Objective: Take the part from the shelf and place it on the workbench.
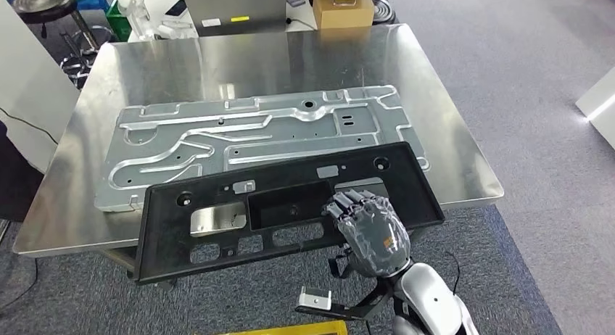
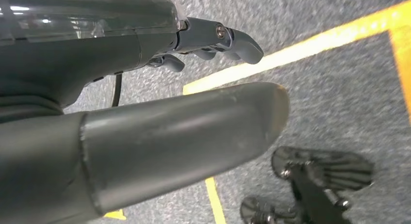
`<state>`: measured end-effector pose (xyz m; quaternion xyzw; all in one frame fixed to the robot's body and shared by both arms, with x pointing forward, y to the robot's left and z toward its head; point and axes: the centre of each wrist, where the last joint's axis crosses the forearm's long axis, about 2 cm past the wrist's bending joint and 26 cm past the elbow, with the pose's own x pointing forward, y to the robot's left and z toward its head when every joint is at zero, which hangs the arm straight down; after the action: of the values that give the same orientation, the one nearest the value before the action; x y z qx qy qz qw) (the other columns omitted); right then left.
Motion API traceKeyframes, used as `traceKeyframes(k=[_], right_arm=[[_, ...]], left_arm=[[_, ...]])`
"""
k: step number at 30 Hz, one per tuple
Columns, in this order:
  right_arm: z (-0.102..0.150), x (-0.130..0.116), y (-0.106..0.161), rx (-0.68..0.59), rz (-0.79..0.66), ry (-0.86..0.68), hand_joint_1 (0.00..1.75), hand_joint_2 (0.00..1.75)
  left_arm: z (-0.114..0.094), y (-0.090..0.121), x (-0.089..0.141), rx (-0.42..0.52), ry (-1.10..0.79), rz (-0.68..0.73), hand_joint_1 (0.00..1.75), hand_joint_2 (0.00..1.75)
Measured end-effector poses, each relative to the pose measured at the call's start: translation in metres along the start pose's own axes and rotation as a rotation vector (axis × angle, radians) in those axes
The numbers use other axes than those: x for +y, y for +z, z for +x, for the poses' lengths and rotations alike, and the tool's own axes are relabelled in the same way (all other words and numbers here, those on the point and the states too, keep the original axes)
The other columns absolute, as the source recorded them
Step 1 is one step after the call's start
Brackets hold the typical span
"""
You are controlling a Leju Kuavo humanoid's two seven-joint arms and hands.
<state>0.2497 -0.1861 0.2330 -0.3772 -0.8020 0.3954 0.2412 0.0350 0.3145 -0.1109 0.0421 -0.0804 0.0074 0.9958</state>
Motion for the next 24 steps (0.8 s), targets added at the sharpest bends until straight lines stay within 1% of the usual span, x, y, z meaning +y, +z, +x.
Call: traceKeyframes(k=[17, 24], right_arm=[[0.018, 0.016, -0.037, -0.03, 0.032, -0.029, 1.75, 1.75], [0.013, 0.027, -0.045, 0.001, 0.092, -0.007, 1.75, 1.75]], left_arm=[[0.007, 0.0, -0.006, -0.029, 0.037, 0.006, 0.0, 0.0], [0.006, 0.0, -0.006, -0.031, 0.029, 0.003, 0.0, 0.0]])
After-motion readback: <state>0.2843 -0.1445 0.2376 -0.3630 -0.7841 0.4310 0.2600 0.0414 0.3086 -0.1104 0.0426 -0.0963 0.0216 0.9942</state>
